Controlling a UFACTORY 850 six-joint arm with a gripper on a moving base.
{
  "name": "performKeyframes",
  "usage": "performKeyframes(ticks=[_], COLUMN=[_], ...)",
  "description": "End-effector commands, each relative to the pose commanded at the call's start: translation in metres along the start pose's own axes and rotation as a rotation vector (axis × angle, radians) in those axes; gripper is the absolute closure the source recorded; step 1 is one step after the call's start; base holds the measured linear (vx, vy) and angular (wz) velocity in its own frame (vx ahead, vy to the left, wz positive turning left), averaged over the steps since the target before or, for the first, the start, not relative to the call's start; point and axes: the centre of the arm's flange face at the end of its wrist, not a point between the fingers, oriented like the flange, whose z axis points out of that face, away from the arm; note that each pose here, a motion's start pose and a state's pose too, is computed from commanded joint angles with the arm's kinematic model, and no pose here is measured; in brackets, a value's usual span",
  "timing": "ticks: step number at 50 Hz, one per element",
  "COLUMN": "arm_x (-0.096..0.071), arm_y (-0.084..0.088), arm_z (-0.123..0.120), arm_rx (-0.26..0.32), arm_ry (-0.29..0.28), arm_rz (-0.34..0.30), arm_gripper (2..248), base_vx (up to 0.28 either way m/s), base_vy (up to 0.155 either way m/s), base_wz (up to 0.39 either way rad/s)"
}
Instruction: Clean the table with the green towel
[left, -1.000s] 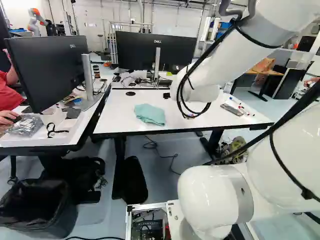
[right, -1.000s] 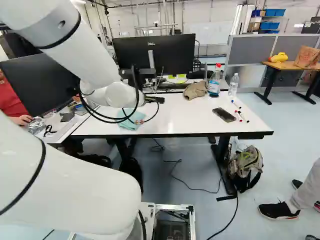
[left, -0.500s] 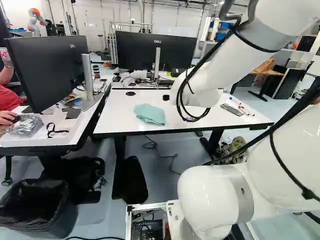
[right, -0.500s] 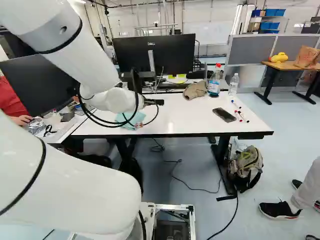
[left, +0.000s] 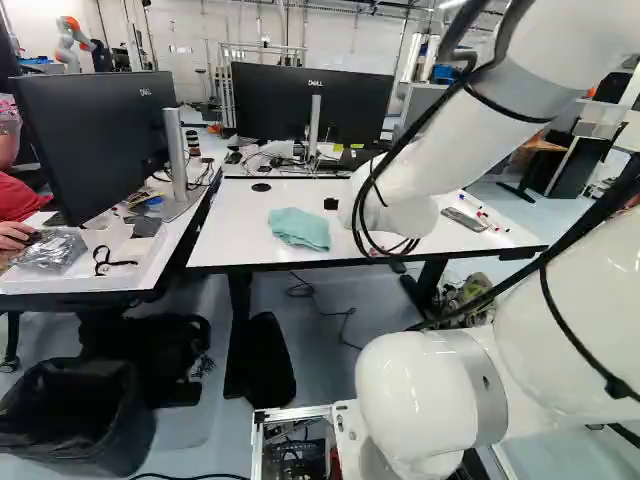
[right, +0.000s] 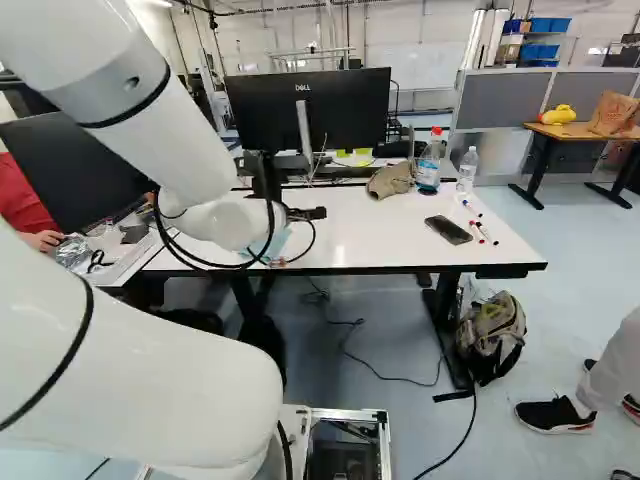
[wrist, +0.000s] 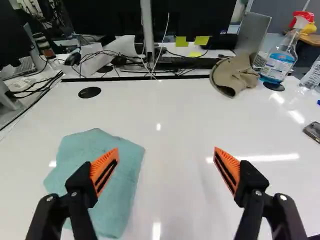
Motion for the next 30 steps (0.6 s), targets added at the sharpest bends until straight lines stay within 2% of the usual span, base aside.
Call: performKeyframes(ticks=[30], arm_x=[-0.045], arm_y=[-0.005], arm_z=[-0.016], arm_rx=[0.015], arm_ry=[0.072], arm_rz=[-0.006], arm_gripper=[3], base_vx=[0.0], base_vy=[0.0], base_wz=[0.0])
